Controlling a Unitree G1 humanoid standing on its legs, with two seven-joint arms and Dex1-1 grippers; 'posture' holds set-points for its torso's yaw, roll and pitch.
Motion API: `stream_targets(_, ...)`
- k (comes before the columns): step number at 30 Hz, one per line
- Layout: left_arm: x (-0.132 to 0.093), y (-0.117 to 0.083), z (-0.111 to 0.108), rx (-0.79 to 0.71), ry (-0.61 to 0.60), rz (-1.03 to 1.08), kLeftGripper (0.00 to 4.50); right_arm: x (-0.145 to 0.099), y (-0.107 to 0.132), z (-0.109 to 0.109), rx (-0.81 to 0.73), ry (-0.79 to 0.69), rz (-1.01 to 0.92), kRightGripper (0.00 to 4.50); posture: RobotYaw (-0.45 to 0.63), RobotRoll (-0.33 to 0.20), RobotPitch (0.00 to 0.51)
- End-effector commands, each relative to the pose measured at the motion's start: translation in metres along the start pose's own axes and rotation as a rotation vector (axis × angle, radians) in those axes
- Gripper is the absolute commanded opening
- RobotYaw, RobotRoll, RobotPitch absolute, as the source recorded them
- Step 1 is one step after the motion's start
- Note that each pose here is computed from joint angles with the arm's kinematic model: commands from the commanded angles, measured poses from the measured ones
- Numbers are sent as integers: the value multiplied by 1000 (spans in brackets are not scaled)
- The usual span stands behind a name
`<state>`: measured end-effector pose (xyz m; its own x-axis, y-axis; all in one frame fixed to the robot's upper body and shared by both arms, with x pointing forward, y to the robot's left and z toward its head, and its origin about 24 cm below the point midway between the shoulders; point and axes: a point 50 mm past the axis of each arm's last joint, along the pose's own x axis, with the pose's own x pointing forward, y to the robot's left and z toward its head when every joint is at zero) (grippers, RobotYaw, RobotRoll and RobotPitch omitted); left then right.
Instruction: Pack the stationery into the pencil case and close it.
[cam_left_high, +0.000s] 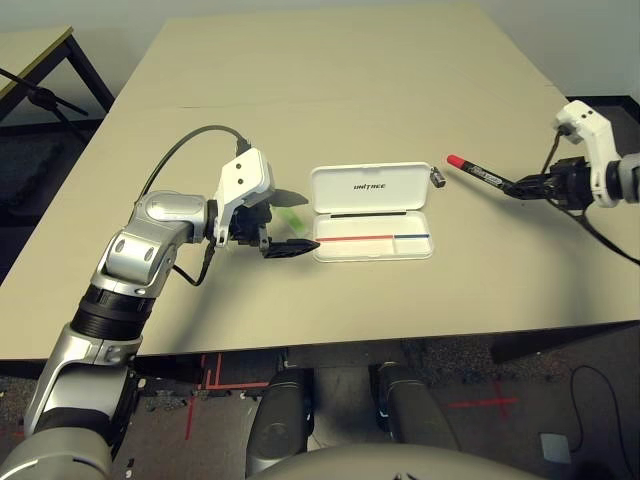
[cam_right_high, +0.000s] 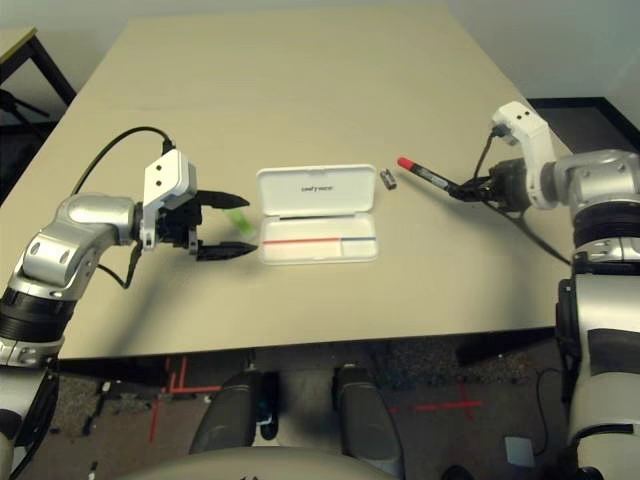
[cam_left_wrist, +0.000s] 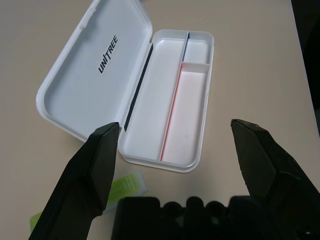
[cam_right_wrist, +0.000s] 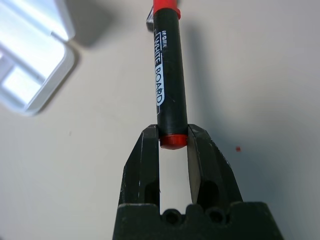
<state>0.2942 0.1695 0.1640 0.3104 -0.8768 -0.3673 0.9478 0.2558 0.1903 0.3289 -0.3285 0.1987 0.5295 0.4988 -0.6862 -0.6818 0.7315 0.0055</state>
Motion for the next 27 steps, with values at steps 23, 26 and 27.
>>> stream_targets(23,-3,0,-1,4,-7,29,4500,49,68,58,-589,139,327,540,44,0,97)
stream_targets(26,-5,-1,-1,1,-5,36,4500,65,77,66,-658,98,335,540,55,0,99)
stream_targets(27,-6,-1,-1,0,-3,37,4500,69,79,69,-670,80,335,540,55,0,99)
